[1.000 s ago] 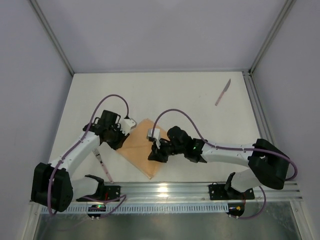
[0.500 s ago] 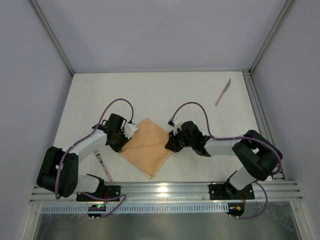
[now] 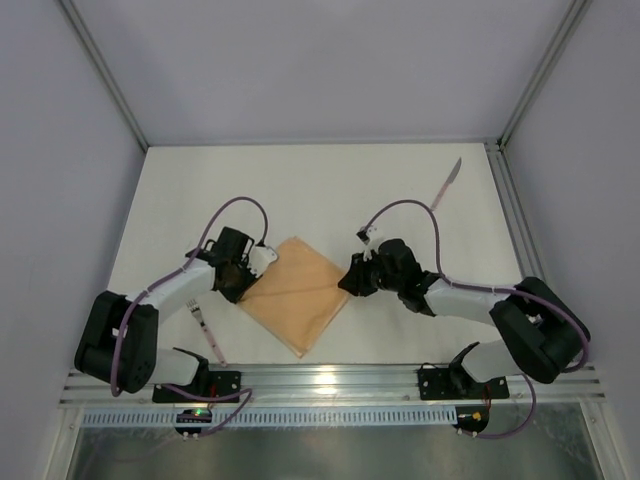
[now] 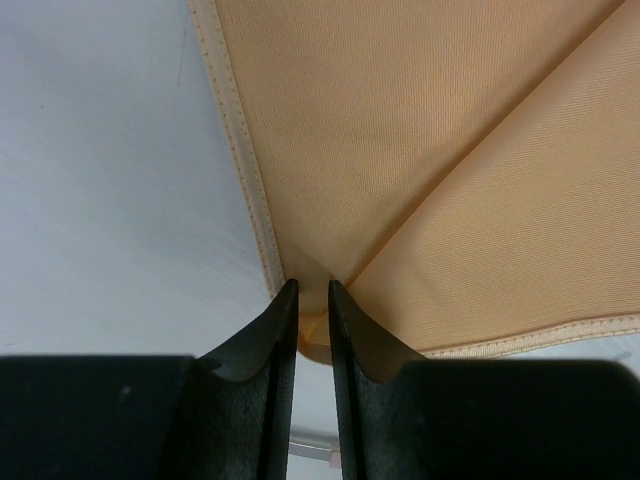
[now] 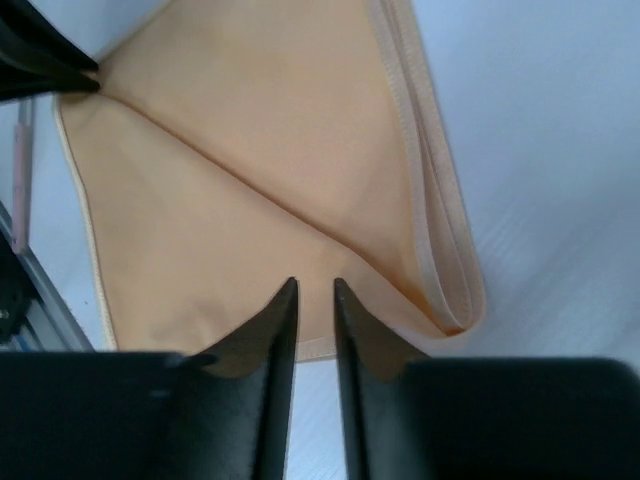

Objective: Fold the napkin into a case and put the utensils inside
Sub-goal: Smooth out the upper triangle-folded napkin at the center of the board.

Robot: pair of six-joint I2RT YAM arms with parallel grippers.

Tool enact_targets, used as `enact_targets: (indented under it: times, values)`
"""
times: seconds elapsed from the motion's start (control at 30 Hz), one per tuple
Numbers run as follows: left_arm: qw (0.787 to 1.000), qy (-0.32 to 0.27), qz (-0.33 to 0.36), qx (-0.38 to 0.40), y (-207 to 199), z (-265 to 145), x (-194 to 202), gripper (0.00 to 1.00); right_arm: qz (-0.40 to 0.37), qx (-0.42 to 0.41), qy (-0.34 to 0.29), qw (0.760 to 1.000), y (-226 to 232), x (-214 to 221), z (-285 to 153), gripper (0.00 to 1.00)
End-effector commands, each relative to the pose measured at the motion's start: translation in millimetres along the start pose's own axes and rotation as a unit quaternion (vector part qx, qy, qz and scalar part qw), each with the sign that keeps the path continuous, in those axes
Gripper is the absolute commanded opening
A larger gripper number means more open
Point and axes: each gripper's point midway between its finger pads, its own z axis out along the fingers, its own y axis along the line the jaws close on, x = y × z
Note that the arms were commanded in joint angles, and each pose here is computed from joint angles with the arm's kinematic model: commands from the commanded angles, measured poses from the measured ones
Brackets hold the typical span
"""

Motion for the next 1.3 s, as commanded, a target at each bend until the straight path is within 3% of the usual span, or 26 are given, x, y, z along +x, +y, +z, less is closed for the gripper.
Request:
enact_targets:
  times: [0.0, 0.17, 0.3, 0.47, 0.8, 1.13, 1.27]
  values:
    - [1.000, -0.026, 0.008, -0.013, 4, -6, -9, 0.20, 0.074, 0.049, -0.062, 0.994, -3, -42, -24, 0.31]
    - [0.999, -0.031, 0.010, -0.013, 3, -7, -10, 0.20, 0.167, 0.106, -0.042, 0.979, -22, -24, -40, 0.50]
    - [0.999, -0.034, 0.008, -0.013, 3, -8, -10, 0.20, 0.222, 0.132, -0.033, 0.965, -35, -18, -40, 0.50]
    - [0.999, -0.044, 0.009, -0.019, 3, -12, -13, 0.20, 0.326, 0.105, -0.040, 0.939, -33, -21, -38, 0.42]
    - [0.998, -0.058, 0.013, -0.022, 2, -14, -15, 0.20, 0.379, 0.089, -0.002, 0.921, -27, -12, -21, 0.42]
    - [0.998, -0.056, 0.016, -0.024, 2, -14, -14, 0.20, 0.367, 0.098, -0.018, 0.925, -35, -21, -13, 0.42]
    - [0.998, -0.061, 0.016, -0.025, 2, -16, -15, 0.20, 0.369, 0.100, -0.014, 0.924, -37, -18, -10, 0.35]
